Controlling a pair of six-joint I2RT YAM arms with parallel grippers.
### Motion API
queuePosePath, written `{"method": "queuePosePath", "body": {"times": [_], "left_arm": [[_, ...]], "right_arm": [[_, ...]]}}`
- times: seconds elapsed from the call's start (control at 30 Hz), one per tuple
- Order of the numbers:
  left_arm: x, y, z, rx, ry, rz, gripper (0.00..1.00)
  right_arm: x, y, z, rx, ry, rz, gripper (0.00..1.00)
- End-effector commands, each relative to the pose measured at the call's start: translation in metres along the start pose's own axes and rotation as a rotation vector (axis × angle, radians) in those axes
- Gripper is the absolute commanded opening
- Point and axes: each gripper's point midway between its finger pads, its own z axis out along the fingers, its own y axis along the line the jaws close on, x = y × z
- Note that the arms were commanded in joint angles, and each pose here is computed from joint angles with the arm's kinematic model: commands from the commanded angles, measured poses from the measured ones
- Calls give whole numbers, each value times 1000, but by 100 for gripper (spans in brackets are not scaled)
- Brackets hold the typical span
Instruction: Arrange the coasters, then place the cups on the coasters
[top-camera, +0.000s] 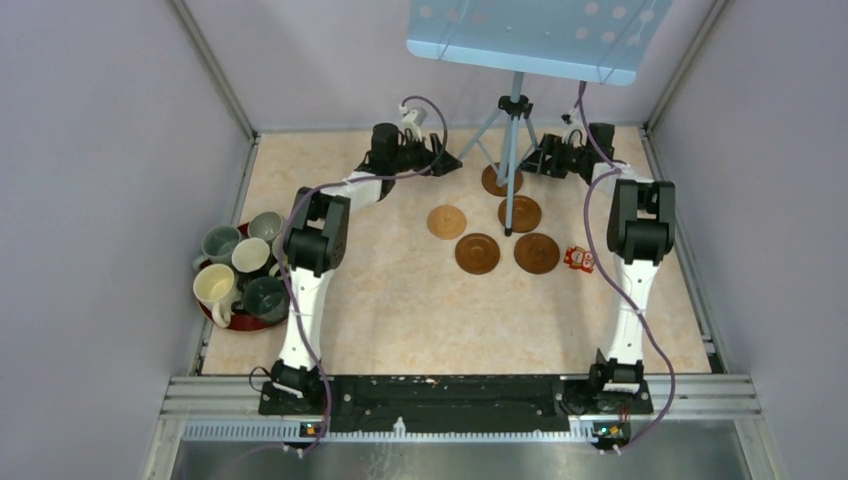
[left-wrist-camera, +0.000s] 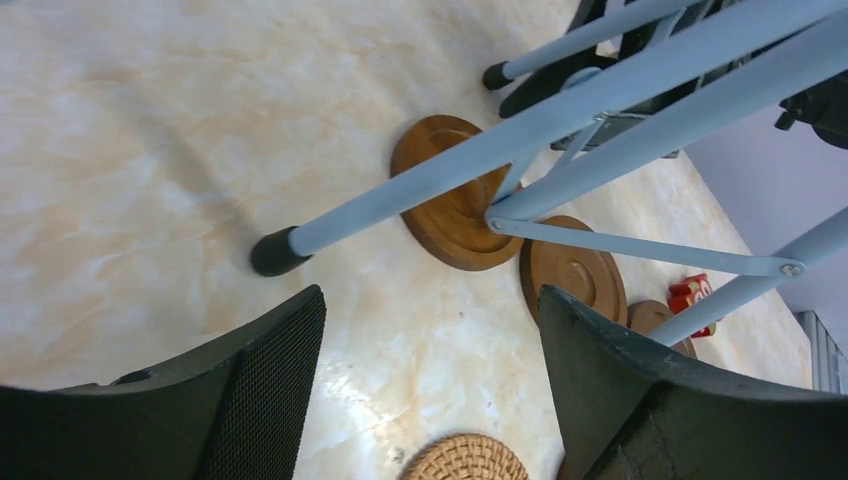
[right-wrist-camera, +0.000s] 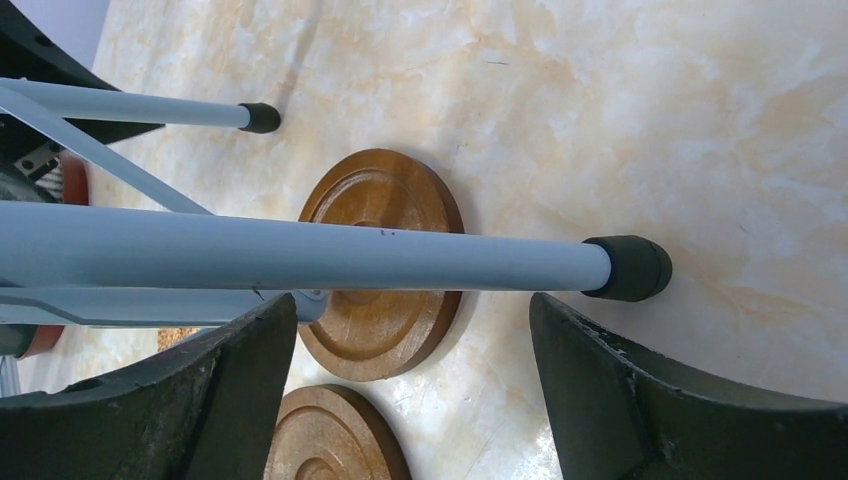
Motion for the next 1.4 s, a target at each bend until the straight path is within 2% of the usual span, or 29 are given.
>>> {"method": "queuePosePath", "body": {"times": [0.0,0.23,0.53,0.8,1.13,1.27,1.37], "left_arm": [[-2,-39,13,100,11,30,82],[2,-32,41,173,7,-12,76],[-24,-5,63,124,-73,34,79],[-37,26,76,66,-159,84,86],[-54,66,73,-28,-256,129,92],[-55,62,73,-9,-248,151,93],[-63,44,67,30,-228,160,93]], "right_arm": [[-30,24,-10,-14,-50,-87,85],[-37,18,-3,-15,-68,-78,85],[-45,12,6,-35,-91,-69,85],[-57,1,18,-28,-105,-73,85],[-62,-15,38,-32,-115,-57,85],[-71,-12,38,-39,-123,-59,85],[-70,-1,31,-50,-111,-59,85]]}}
